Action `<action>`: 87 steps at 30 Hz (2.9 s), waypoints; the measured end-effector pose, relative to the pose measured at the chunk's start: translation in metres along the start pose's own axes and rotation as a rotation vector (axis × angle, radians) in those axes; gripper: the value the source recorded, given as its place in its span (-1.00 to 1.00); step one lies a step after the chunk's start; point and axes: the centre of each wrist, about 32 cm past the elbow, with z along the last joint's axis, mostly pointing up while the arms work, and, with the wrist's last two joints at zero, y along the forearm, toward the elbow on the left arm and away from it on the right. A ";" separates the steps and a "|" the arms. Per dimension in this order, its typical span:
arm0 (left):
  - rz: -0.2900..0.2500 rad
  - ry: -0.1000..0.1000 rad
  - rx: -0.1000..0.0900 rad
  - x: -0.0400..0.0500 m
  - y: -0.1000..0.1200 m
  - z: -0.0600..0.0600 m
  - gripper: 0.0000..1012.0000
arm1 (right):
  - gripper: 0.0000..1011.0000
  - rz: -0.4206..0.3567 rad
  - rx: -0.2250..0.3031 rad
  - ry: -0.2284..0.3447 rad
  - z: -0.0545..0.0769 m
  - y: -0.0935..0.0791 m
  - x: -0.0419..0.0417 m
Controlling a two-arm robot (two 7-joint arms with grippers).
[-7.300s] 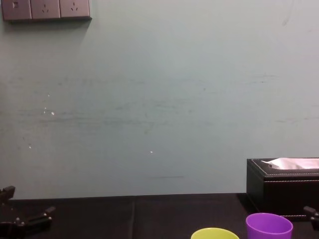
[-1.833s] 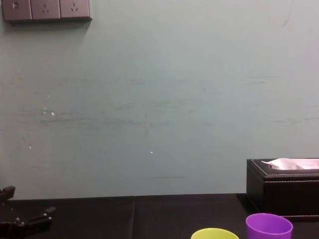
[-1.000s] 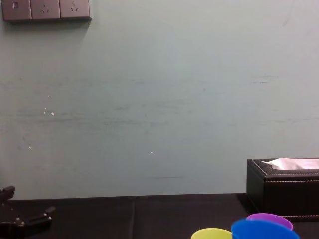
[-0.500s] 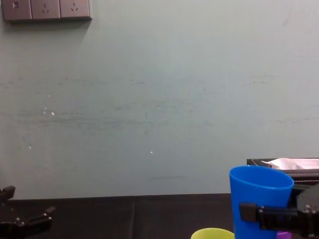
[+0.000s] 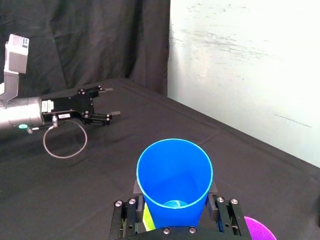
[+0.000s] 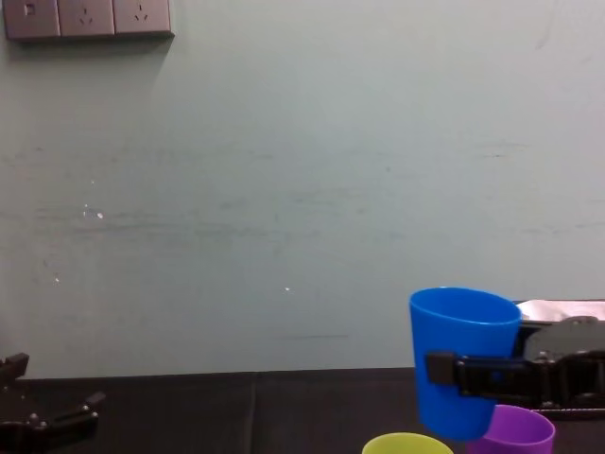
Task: Stack the three plastic cups sequentially using one hand.
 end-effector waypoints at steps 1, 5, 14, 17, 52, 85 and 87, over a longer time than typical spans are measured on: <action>0.000 0.000 0.000 0.0000 0.000 0.000 0.98 | 0.41 0.003 0.000 0.002 0.001 0.003 0.0001; 0.000 0.000 0.000 0.0000 0.000 0.000 0.98 | 0.41 0.013 -0.003 0.009 0.002 0.012 -0.0004; 0.000 0.000 0.000 0.0000 0.000 0.000 0.98 | 0.41 0.021 -0.023 0.025 0.000 0.028 -0.0021; 0.000 0.000 0.000 0.0000 0.000 0.000 0.98 | 0.41 0.024 -0.028 0.024 -0.001 0.032 -0.0028; 0.000 0.000 0.000 0.0000 0.000 0.000 0.98 | 0.41 0.021 -0.057 0.020 -0.015 0.046 -0.0015; 0.000 0.000 0.000 0.0000 0.000 0.000 0.98 | 0.98 0.019 -0.059 0.027 -0.020 0.045 -0.0015; 0.000 0.000 0.000 0.0000 0.000 0.000 0.98 | 0.98 0.019 -0.059 0.027 -0.020 0.045 -0.0015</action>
